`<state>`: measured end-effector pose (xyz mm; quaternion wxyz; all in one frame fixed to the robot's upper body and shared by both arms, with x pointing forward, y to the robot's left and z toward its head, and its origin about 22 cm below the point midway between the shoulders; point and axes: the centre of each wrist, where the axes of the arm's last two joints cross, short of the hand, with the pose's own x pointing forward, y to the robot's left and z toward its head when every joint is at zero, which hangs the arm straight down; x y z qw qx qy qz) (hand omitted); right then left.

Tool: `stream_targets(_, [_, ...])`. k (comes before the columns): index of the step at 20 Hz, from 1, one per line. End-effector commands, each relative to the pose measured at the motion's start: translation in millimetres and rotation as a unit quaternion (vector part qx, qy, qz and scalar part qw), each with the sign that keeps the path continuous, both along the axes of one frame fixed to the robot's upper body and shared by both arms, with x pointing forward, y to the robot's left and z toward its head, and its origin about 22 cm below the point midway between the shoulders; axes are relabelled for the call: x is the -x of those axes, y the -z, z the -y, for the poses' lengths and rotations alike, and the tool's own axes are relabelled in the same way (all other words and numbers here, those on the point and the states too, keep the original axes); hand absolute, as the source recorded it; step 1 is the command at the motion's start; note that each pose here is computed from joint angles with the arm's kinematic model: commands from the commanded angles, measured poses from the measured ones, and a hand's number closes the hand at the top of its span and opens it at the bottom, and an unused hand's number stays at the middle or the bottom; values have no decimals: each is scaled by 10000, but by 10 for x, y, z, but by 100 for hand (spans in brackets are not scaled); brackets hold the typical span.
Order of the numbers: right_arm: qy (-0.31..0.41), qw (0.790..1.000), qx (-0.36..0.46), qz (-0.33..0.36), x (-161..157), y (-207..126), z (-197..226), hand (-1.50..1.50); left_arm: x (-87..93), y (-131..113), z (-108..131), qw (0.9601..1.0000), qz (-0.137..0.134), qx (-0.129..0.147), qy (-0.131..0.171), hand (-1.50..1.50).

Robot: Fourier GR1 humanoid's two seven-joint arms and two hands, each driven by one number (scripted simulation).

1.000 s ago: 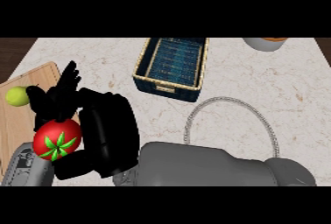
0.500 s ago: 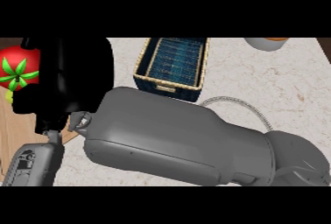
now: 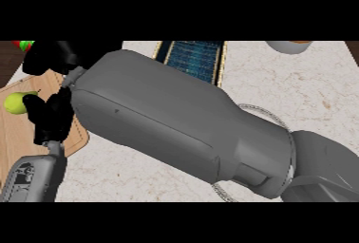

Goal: Pick the tomato from the placemat and place it in the basket

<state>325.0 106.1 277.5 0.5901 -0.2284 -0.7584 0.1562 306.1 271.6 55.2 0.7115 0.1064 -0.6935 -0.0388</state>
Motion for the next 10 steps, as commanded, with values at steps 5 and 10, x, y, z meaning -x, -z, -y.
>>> stream_targets(5, [398,9969,520,-446,-389,167,172,150,28,30,59,9999,100,-51,39,0])
stream_targets(10, [555,9945,712,-538,-639,454,390,150,9,8,74,10000,54,-24,40,0])
